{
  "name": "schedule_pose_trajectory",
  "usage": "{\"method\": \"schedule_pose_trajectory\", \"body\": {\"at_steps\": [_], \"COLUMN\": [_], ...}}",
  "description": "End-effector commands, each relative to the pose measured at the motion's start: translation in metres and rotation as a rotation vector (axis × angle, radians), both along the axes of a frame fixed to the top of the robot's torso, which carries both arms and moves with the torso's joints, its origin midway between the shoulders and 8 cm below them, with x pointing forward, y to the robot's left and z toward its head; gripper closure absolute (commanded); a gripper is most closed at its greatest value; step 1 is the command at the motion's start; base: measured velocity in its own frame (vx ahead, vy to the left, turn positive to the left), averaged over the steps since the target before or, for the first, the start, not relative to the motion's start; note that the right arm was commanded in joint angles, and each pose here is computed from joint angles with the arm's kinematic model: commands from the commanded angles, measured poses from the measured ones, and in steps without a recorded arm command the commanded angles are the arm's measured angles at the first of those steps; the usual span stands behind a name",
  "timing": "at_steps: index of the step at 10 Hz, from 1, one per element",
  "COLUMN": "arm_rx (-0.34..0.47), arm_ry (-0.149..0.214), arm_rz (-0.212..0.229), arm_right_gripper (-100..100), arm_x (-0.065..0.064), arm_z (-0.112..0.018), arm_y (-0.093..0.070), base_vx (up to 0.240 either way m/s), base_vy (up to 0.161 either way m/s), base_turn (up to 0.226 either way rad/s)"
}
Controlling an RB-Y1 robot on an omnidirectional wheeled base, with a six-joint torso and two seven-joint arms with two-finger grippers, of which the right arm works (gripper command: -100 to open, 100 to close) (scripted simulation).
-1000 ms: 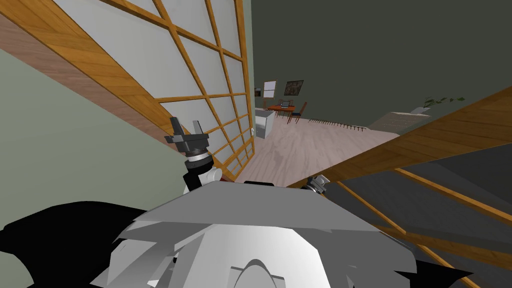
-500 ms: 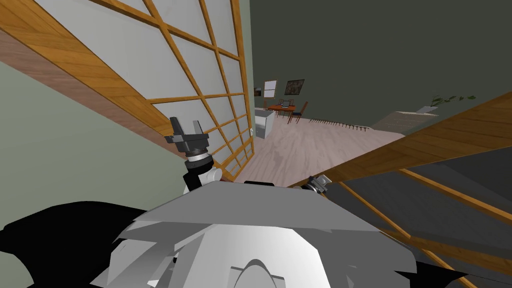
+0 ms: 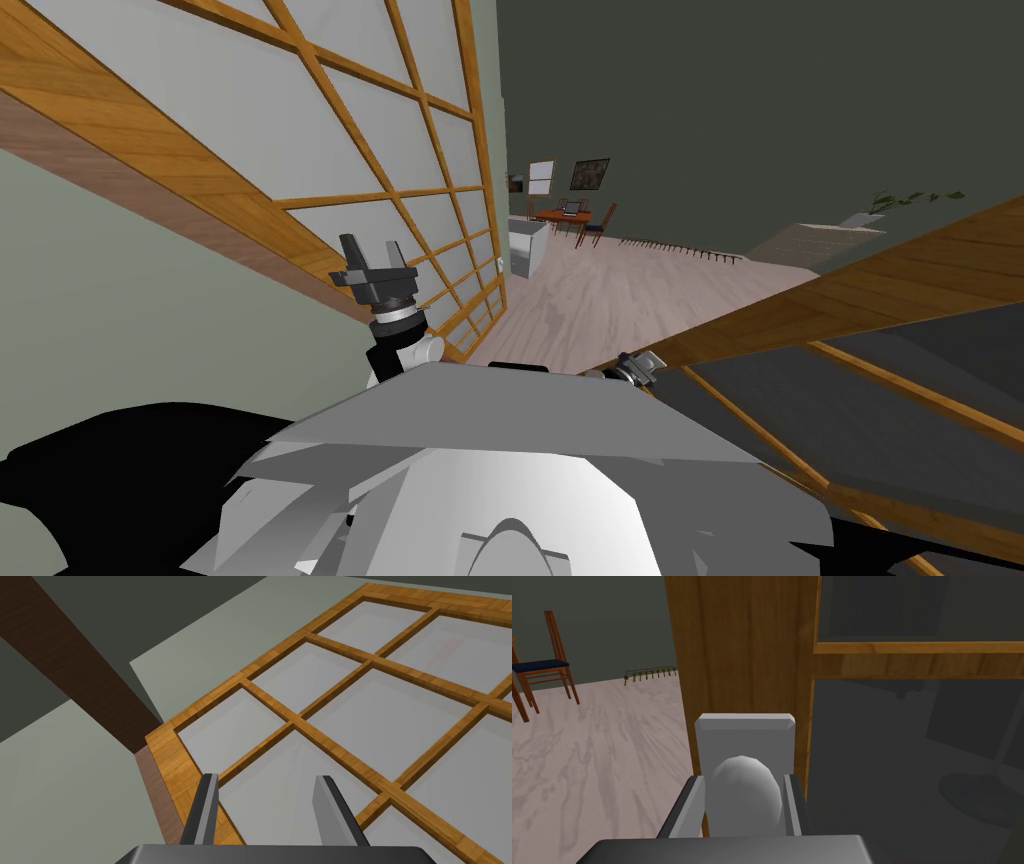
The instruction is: Push the door open
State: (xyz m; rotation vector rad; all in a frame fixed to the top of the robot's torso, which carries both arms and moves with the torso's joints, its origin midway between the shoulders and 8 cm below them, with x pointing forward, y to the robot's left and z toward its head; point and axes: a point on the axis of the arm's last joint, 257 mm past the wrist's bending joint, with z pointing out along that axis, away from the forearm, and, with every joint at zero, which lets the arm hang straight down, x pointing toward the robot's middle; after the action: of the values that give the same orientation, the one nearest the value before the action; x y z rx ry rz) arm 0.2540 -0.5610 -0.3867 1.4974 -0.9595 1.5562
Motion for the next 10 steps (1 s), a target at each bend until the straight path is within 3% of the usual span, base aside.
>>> {"method": "schedule_pose_trajectory", "body": {"at_steps": [1, 10], "arm_rx": [-0.016, 0.011], "arm_ry": [-0.014, 0.013], "arm_rz": [-0.025, -0.119], "arm_right_gripper": [100, 100], "arm_x": [-0.001, -0.018], "arm_z": [0.007, -0.006], "arm_y": [-0.005, -0.004], "base_vx": [0.034, 0.033], "base_vy": [-0.069, -0.062], "base_turn": [0.024, 0.018]}}
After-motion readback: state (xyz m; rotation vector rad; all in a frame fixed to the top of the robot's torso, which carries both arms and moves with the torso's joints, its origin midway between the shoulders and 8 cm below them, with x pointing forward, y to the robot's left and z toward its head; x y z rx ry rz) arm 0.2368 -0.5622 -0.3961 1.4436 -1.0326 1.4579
